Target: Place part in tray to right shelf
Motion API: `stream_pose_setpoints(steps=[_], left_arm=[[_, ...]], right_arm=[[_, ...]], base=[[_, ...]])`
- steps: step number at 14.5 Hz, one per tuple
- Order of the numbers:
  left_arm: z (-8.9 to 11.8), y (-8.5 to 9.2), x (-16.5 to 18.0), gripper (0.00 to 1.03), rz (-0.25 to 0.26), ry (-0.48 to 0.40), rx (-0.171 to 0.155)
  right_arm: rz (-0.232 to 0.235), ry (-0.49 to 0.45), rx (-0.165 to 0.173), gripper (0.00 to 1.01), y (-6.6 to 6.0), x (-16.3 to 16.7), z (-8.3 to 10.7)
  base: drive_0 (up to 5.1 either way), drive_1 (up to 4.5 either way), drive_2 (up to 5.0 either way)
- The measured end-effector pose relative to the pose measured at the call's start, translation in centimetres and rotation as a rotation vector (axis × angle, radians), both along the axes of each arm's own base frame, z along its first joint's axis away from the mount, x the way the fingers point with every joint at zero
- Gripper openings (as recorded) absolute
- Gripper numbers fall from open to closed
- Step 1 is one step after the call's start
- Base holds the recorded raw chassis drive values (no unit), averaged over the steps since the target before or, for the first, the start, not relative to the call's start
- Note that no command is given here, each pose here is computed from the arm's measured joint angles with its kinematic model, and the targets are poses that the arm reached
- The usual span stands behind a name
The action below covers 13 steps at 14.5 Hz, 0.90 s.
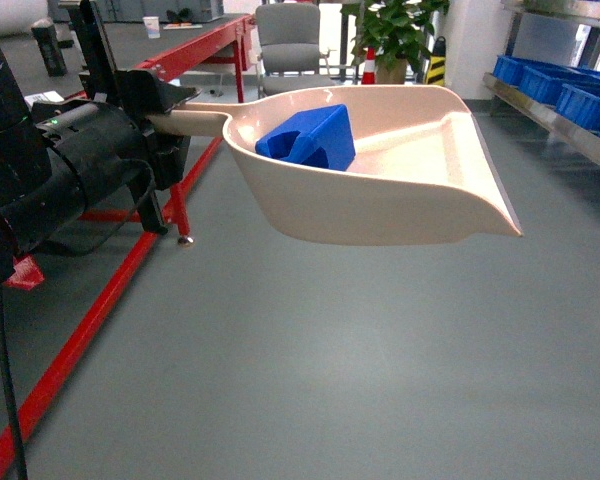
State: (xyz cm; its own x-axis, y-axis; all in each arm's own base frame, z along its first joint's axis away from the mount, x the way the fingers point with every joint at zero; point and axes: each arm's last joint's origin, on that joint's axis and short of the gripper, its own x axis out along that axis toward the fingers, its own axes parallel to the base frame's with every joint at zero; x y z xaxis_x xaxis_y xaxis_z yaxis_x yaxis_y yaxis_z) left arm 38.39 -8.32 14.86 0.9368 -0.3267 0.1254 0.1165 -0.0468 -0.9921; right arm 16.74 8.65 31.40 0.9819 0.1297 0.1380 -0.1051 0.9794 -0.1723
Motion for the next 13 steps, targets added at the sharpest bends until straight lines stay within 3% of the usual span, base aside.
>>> stream_pose_setpoints(steps=[13], left_arm=[[-0.07, 0.0, 0.0, 0.12, -0.001, 0.006, 0.002]], right_arm=[[0.0, 0.004, -0.002, 0.98, 0.03, 0.05, -0.06]], base=[[0.0, 4.25, -4.3]])
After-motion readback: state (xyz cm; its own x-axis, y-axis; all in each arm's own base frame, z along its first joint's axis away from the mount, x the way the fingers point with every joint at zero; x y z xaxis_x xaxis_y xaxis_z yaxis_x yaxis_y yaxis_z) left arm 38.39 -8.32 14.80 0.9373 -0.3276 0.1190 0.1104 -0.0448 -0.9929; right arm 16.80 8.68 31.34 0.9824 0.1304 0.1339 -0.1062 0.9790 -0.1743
